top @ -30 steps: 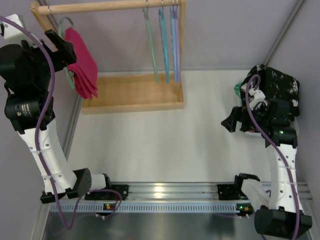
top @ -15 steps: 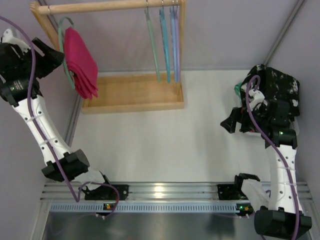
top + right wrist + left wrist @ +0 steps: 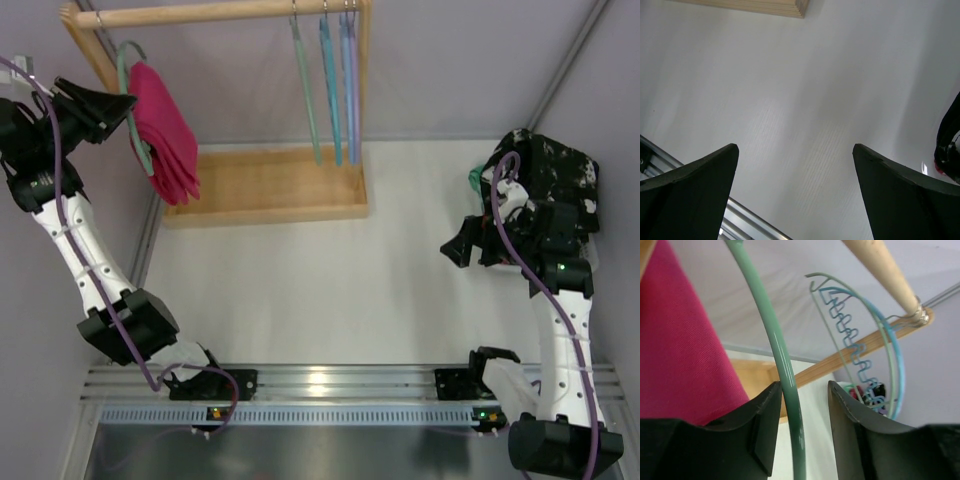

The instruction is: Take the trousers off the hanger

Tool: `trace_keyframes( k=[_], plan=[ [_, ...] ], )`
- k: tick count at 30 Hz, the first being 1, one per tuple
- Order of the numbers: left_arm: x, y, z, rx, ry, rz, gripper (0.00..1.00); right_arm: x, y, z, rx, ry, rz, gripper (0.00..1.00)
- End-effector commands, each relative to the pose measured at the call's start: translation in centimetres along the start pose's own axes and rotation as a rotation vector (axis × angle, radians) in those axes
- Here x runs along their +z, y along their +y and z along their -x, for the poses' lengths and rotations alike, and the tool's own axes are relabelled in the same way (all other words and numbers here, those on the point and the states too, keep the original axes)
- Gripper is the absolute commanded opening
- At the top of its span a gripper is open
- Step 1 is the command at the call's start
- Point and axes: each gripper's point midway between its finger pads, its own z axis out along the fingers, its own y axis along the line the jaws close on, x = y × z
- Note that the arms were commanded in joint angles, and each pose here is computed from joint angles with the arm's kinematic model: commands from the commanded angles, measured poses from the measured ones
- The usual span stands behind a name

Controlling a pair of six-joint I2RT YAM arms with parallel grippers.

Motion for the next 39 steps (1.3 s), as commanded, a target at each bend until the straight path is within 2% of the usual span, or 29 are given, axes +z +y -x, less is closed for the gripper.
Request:
trace_keyframes(
  k=[1,13,17,19,21,25,29,32,36,39],
  plan=[
    [-0.7,-4.9,1.0,0.069,-0.015,-0.181,0.47,-0.1,0.1,0.9,-0.022,-0.050,0.012,0.99],
    [2.2,-5.2,-0.4,-0.028,0.022,-0.213,0.44,0.1,-0.1,1.1,-0.006,-0.053,0.010,0.99],
    [3.3,-4.6,-0.3,-0.062,-0.002,-0.198,0.44,0.1,-0.2,1.0,-0.008,-0.055,0.001,0.99],
    [3.8,-4.4,-0.3,-0.105,0.000,-0.195,0.42,0.0,-0.2,1.0,-0.008,-0.057,-0.002,0.99],
    [4.4,-3.1,-0.2,-0.152,-0.004,-0.175,0.35,0.0,-0.2,1.1,-0.011,-0.058,-0.006,1.00],
    [4.9,-2.5,0.2,-0.193,-0.026,-0.166,0.37,0.0,-0.3,1.2,-0.005,-0.060,-0.011,0.99],
    [4.8,-3.2,0.8,-0.177,-0.093,-0.183,0.46,0.1,-0.4,1.1,-0.003,-0.057,-0.012,0.99],
    [5.4,-3.5,0.4,-0.157,-0.095,-0.189,0.48,0.1,-0.5,1.1,0.002,-0.056,-0.014,0.99],
    [5.7,-3.9,0.2,-0.168,-0.075,-0.219,0.41,0.1,-0.5,1.0,0.002,-0.056,-0.015,0.99],
    [5.4,-4.7,0.2,-0.157,-0.073,-0.243,0.31,0.1,-0.5,1.1,0.001,-0.059,-0.015,0.99]
  ],
)
